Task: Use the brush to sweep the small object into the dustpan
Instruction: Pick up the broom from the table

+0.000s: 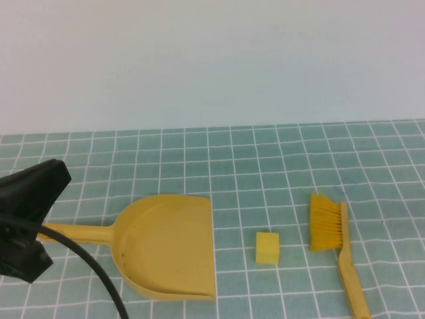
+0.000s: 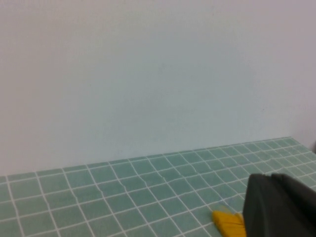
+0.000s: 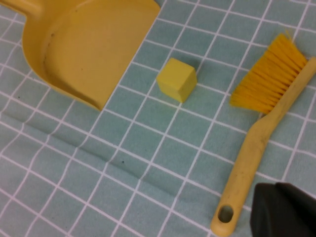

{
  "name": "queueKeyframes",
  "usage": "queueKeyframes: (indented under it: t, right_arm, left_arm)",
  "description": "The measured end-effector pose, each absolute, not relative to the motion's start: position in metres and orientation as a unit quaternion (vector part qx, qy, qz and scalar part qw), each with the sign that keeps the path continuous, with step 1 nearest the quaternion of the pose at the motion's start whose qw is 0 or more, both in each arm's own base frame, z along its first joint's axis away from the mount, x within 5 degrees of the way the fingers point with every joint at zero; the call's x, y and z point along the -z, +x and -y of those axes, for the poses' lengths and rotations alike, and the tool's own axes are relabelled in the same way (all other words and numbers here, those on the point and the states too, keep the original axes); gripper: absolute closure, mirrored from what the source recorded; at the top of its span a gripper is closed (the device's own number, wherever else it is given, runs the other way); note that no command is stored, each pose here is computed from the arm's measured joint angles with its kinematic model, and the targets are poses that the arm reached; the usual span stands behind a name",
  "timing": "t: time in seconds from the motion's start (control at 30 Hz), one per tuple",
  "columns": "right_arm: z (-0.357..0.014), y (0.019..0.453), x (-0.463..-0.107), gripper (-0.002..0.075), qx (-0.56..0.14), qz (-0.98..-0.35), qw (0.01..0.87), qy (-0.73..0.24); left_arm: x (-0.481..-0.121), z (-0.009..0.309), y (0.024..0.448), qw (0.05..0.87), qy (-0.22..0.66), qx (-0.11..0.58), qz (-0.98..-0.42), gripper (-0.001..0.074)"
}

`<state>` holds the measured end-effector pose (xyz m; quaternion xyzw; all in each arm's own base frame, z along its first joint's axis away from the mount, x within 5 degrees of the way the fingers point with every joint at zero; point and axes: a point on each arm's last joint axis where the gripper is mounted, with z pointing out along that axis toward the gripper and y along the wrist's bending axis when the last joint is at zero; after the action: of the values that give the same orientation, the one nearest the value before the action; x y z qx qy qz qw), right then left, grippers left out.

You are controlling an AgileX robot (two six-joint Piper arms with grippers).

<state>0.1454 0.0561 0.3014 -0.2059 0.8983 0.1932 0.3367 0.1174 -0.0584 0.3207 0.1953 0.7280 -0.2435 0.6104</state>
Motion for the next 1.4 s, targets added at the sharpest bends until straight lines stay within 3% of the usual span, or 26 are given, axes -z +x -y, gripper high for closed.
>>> queueKeyframes:
  t: [0.17, 0.27, 0.3, 0.33, 0.4, 0.43, 0.47, 0.57, 0.77, 1.1, 1.23, 1.4]
  right_arm:
    - [-0.056, 0.145, -0.301, 0.0728, -0.193, -0.898, 0.337, -0.206]
    - [-0.056, 0.145, -0.301, 0.0728, -0.194, -0.898, 0.337, -0.206]
    - [-0.056, 0.145, -0.301, 0.0728, -0.194, -0.898, 0.337, -0.206]
    - [-0.056, 0.145, -0.301, 0.0728, -0.194, -0.898, 0.337, -0.206]
    - [-0.056, 0.145, -0.301, 0.0728, -0.194, -0.898, 0.337, -0.206]
    - [-0.056, 0.145, -0.301, 0.0728, -0.194, -0.898, 0.337, -0.206]
    - [-0.056, 0.145, -0.301, 0.0728, -0.193, -0.898, 0.337, -0.207]
    - [-0.056, 0.145, -0.302, 0.0728, -0.194, -0.898, 0.337, -0.206]
    - [-0.057, 0.145, -0.302, 0.0728, -0.196, -0.898, 0.337, -0.205]
    - [-0.057, 0.145, -0.302, 0.0728, -0.197, -0.897, 0.338, -0.206]
    - [-0.057, 0.145, -0.302, 0.0728, -0.198, -0.897, 0.338, -0.206]
    - [-0.057, 0.145, -0.302, 0.0728, -0.198, -0.897, 0.338, -0.206]
  left_arm:
    - [-0.319, 0.057, 0.120, 0.630, 0.169, 0.258, -0.713, 0.0735]
    - [-0.316, 0.050, 0.129, 0.672, 0.107, 0.257, -0.686, 0.0736]
    - [-0.313, 0.042, 0.134, 0.696, 0.119, 0.176, -0.686, 0.0735]
    - [-0.316, 0.042, 0.136, 0.692, 0.063, 0.226, -0.682, 0.0736]
    - [-0.311, 0.037, 0.141, 0.689, 0.055, 0.174, -0.701, 0.0736]
    - [-0.305, 0.032, 0.143, 0.669, 0.079, 0.096, -0.732, 0.0735]
    - [-0.308, 0.037, 0.143, 0.667, 0.069, 0.122, -0.732, 0.0736]
    - [-0.298, 0.039, 0.140, 0.607, 0.113, 0.058, -0.785, 0.0736]
    - [-0.274, 0.052, 0.123, 0.489, 0.211, 0.021, -0.846, 0.0736]
    - [-0.289, 0.060, 0.119, 0.481, 0.218, 0.050, -0.848, 0.0736]
    - [-0.303, 0.067, 0.130, 0.490, 0.252, 0.030, -0.834, 0.0736]
    - [-0.310, 0.085, 0.159, 0.442, 0.269, -0.001, -0.856, 0.0736]
